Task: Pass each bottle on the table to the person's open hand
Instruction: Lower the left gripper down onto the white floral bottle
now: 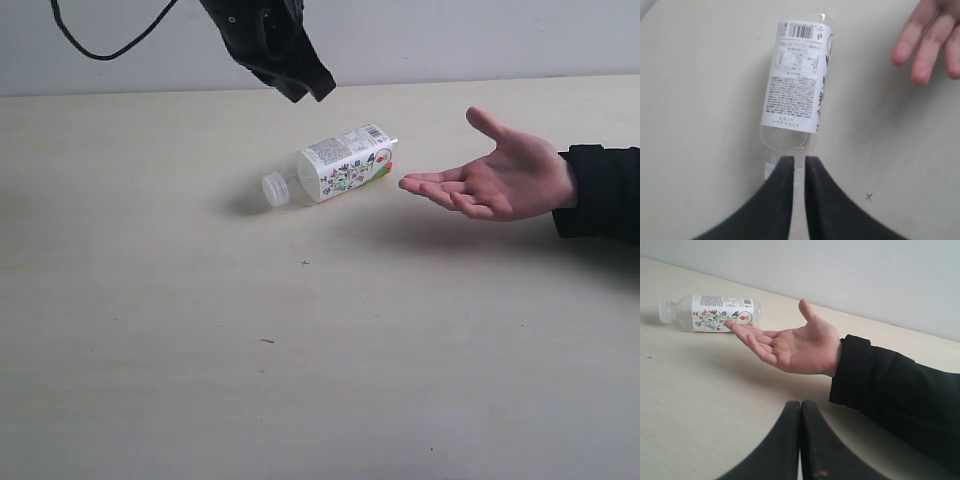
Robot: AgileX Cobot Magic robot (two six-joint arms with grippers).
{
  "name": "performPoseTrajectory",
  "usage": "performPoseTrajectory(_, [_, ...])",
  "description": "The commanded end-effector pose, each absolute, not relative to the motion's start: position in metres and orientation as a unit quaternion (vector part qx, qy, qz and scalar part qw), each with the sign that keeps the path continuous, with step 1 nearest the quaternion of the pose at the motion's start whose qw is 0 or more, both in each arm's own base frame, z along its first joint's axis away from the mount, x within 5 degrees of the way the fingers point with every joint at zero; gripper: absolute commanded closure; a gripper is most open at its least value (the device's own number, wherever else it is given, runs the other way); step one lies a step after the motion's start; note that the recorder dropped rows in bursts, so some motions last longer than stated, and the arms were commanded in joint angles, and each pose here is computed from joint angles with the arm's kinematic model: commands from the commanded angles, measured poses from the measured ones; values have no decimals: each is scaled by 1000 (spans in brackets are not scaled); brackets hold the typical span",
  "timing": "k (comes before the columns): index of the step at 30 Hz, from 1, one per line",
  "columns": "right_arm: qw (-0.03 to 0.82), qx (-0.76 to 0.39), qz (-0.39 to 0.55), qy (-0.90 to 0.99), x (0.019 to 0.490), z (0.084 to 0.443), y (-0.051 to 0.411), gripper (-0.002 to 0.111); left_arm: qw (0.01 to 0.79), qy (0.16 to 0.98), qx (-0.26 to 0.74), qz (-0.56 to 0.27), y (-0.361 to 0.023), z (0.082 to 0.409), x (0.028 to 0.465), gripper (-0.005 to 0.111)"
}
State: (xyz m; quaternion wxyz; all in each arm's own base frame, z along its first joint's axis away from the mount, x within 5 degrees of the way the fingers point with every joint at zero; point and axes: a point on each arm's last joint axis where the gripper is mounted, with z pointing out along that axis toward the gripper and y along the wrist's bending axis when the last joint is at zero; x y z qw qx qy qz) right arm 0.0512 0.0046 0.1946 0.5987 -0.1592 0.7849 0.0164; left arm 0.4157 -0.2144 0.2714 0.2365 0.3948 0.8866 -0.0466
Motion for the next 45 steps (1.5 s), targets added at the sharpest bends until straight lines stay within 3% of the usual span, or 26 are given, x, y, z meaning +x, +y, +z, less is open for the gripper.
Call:
performPoseTrajectory(1, [600,-156,14,785,51,193,4,108,235,890,387,-54,-220,266,418,63])
performPoseTrajectory(5, [600,-156,14,785,51,193,4,108,233,891,387,-51,-222,255,423,21])
performPoseTrajectory(8, [600,-156,14,785,51,193,4,108,233,892,385,-49,-222,252,425,9])
performPoseTrajectory(16, [600,-156,14,785,51,193,4,108,215,904,367,-40,-221,244,425,9])
performPoseTrajectory(25, [600,-156,14,785,51,193,4,108,206,862,462,28,-235,233,420,9])
performPoseTrajectory(35, [600,-156,14,785,51,193,4,108,282,834,474,23,-252,227,431,9])
performPoseTrajectory(45, [600,-156,14,785,51,193,4,108,293,846,446,7,-258,229,429,9])
